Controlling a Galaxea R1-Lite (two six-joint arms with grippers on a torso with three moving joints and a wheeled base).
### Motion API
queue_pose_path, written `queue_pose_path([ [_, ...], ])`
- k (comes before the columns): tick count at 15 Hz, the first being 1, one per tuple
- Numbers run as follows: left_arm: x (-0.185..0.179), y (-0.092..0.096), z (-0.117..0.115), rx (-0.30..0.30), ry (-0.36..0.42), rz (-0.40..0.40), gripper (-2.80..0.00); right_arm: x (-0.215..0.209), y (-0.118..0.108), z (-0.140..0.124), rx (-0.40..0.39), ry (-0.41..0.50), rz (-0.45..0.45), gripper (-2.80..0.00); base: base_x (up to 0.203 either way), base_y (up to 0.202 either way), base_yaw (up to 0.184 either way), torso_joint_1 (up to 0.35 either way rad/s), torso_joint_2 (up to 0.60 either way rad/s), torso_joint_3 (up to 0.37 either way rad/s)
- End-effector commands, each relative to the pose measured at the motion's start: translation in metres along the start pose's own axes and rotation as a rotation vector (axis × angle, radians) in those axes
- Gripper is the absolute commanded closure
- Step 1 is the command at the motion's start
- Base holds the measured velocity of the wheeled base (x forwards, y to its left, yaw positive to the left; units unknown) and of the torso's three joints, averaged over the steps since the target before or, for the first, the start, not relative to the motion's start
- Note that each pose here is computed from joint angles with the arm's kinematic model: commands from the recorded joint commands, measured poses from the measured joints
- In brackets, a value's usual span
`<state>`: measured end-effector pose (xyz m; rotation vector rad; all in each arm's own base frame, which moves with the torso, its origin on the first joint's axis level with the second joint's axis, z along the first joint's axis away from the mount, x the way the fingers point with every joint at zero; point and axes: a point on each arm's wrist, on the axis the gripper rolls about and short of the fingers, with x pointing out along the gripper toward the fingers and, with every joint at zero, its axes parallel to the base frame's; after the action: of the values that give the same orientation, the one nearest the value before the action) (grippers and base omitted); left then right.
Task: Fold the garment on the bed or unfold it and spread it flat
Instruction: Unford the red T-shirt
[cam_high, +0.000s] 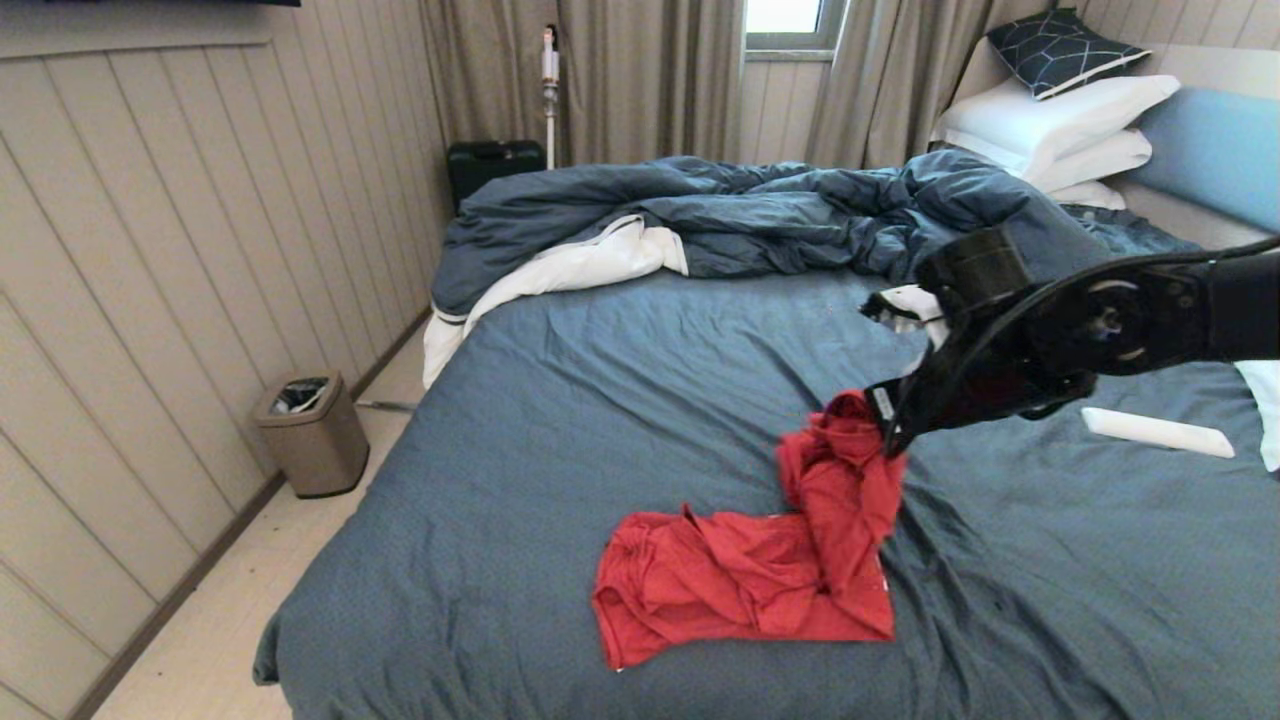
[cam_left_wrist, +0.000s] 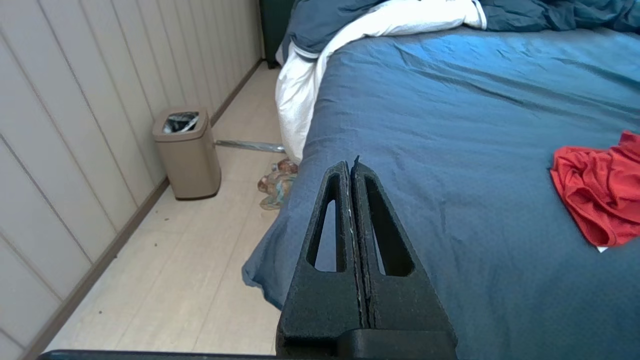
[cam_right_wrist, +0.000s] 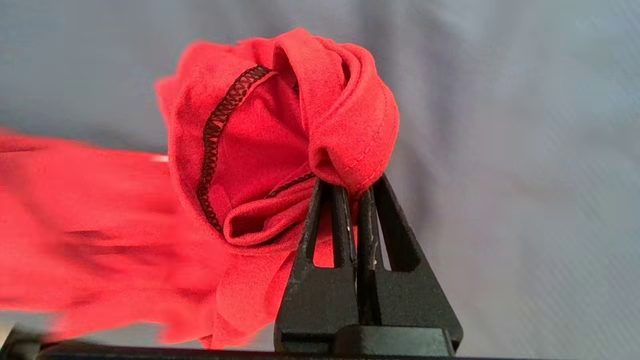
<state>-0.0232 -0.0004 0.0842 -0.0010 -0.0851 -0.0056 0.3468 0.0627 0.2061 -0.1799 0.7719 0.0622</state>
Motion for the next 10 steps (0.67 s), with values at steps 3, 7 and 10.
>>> queue_pose_path([
  [3,0.000,0.000,0.000,0.000,-0.001,0.001,0.00,0.014,-0.088,-0.031,0.114,0.048,-0.090,0.00,0.000,0.000,0.000,0.000,0.00,0.000],
  [7,0.000,0.000,0.000,0.000,-0.001,0.001,0.00,0.042,-0.145,-0.068,0.211,0.126,-0.114,0.00,0.000,0.000,0.000,0.000,0.00,0.000],
  [10,0.000,0.000,0.000,0.000,-0.001,-0.001,0.00,0.063,-0.174,-0.085,0.209,0.130,-0.153,0.00,0.000,0.000,0.000,0.000,0.00,0.000],
])
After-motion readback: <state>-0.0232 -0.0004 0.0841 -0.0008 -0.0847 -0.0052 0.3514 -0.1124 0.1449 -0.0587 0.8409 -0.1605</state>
